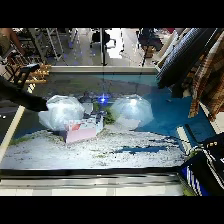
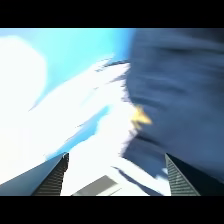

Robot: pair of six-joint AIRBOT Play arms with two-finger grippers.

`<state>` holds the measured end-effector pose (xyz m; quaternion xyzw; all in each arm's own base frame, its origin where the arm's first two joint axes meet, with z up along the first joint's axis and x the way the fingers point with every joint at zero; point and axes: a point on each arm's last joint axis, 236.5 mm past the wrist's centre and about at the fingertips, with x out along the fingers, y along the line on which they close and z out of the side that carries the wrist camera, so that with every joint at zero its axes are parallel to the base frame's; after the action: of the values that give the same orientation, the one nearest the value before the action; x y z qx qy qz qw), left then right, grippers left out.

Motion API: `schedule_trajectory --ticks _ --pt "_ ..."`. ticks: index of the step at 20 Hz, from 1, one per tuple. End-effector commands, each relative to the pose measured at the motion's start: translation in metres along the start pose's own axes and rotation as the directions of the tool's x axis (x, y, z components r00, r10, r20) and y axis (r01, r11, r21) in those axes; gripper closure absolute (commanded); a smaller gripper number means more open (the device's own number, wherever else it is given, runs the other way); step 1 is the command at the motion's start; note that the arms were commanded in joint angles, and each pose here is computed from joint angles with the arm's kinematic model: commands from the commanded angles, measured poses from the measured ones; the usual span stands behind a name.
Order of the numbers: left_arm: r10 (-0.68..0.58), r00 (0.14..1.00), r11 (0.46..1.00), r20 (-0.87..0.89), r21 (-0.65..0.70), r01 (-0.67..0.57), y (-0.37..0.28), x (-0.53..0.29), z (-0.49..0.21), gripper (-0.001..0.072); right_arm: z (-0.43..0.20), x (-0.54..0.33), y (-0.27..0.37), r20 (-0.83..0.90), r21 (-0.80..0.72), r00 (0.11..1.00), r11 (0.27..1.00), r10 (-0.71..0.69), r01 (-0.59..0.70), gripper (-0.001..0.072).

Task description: Fold the clothes and pants, and hang the long-sleeved shirts on hangers.

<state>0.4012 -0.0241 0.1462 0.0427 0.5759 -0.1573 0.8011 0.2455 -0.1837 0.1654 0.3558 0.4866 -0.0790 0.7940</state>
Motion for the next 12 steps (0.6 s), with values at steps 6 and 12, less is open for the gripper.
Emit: schedule_trajectory --ticks 6,12 --pt "0.516 0.848 0.785 -0.118 -0.333 -0.523 0.121 -0.043 -0.032 0.0701 -0.027 0.173 0.194 -0.012 -0.618 0.997 0.783 0.072 -0.064 0.0529" --pt "0.516 0.848 0.784 -0.119 -0.332 -0.524 0.122 -0.043 -0.032 0.0701 0.073 0.127 0.315 0.527 -0.687 0.739 0.722 0.419 0.08 0.0699"
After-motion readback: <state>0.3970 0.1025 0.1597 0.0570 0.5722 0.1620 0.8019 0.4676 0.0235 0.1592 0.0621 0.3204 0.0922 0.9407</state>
